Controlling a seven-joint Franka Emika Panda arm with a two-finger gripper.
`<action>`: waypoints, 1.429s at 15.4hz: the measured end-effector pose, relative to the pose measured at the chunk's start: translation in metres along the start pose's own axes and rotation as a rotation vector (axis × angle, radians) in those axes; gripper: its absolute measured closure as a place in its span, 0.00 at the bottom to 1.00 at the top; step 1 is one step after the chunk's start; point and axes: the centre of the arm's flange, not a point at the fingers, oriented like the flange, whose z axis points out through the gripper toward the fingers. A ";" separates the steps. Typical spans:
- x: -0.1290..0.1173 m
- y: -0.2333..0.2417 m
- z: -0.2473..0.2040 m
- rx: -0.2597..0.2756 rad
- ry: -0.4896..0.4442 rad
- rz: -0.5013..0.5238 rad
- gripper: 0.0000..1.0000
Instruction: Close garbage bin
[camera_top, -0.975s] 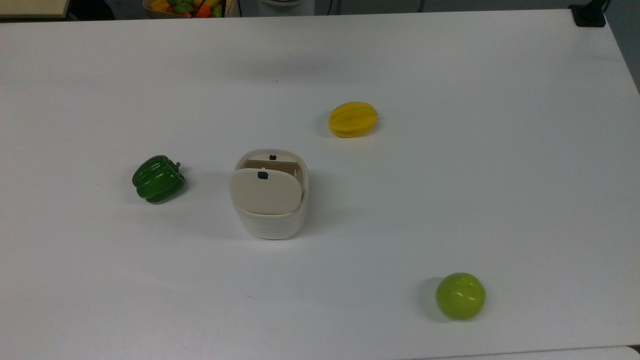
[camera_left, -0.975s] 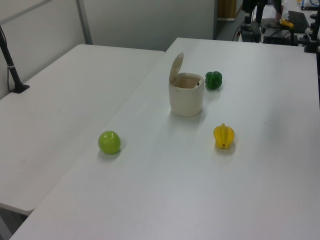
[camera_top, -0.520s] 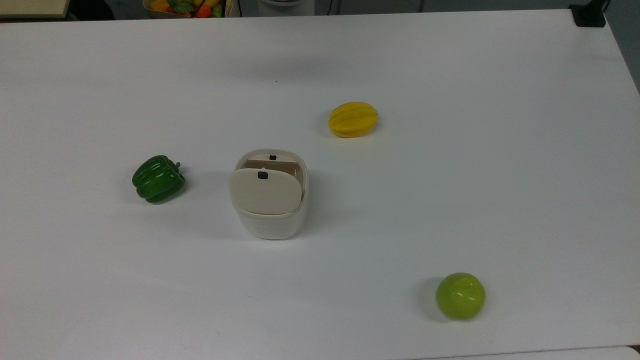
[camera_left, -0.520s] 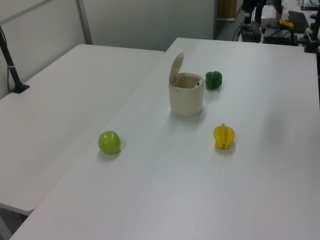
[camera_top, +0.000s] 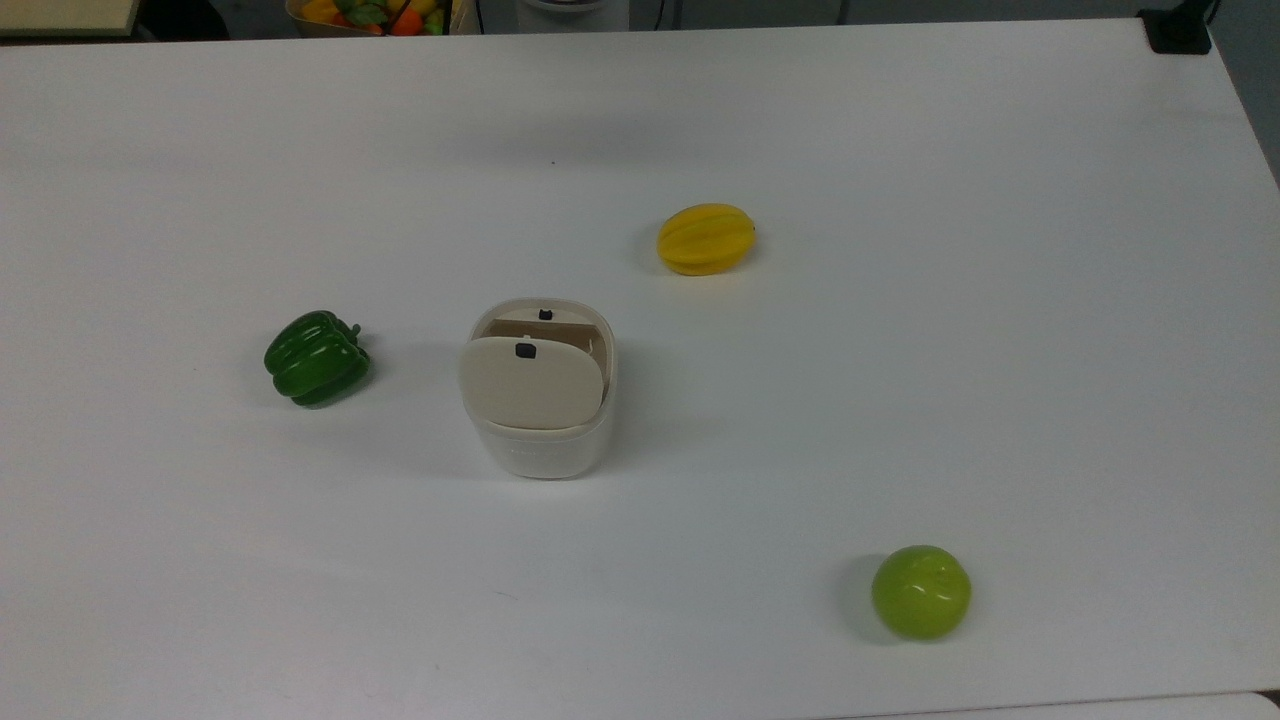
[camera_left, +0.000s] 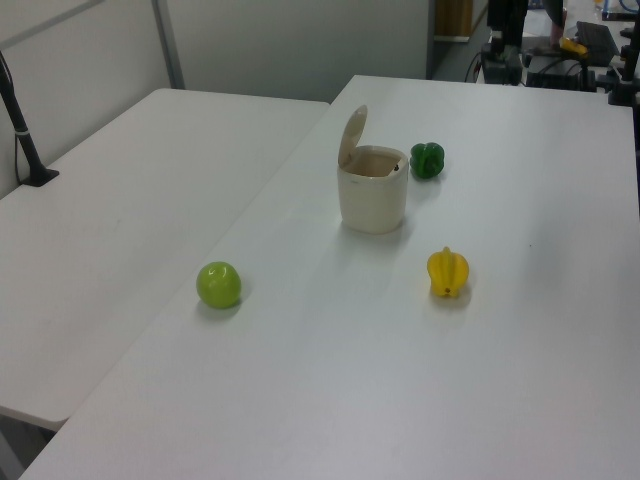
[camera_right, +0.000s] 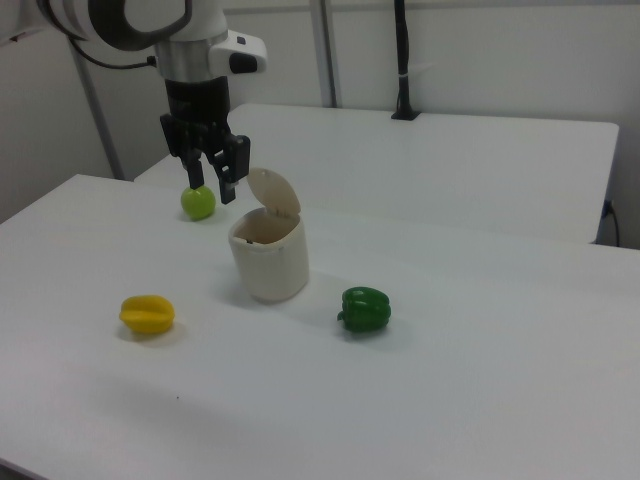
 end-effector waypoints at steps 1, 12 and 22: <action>0.000 0.000 0.000 0.001 -0.001 -0.002 0.46; 0.006 -0.004 -0.001 0.006 0.041 -0.019 0.99; 0.052 -0.010 0.003 -0.003 0.284 -0.023 0.99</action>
